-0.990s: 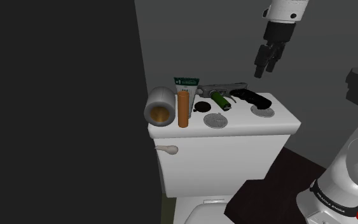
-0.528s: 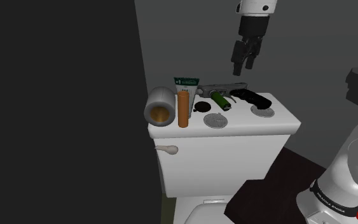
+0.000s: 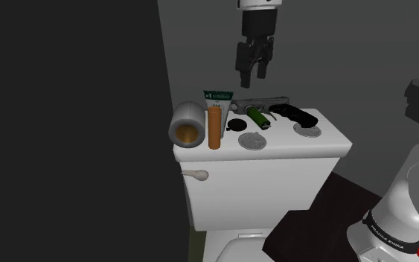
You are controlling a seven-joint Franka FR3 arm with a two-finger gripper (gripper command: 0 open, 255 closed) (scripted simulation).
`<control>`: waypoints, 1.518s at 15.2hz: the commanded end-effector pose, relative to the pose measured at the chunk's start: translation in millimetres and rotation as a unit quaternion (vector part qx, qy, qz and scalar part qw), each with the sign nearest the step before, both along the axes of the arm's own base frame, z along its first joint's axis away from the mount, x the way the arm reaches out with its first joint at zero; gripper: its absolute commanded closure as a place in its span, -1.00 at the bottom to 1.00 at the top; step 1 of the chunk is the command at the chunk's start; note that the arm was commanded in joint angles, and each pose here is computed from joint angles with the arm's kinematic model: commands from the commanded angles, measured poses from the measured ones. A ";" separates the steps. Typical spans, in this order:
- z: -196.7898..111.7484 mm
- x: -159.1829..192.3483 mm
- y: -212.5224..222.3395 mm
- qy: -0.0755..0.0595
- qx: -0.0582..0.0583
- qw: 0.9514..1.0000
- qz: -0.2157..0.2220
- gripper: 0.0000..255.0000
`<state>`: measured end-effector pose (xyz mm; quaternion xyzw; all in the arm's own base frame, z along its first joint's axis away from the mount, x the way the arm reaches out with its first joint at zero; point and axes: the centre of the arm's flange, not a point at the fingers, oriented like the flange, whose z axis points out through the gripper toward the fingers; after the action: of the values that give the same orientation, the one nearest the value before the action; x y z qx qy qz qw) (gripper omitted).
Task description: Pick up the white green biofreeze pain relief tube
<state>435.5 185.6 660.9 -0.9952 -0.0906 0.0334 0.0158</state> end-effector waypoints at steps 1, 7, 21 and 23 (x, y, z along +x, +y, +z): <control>5.4 9.5 24.8 0.006 -0.001 1.000 0.012 -1.00; -4.2 23.7 63.3 0.015 -0.003 0.999 0.030 -1.00; -28.9 23.6 62.7 0.015 -0.003 0.999 0.030 1.00; -28.8 23.6 62.8 0.015 -0.003 0.999 0.030 1.00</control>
<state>459.0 248.4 632.3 -0.9915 -0.1199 0.0486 0.0129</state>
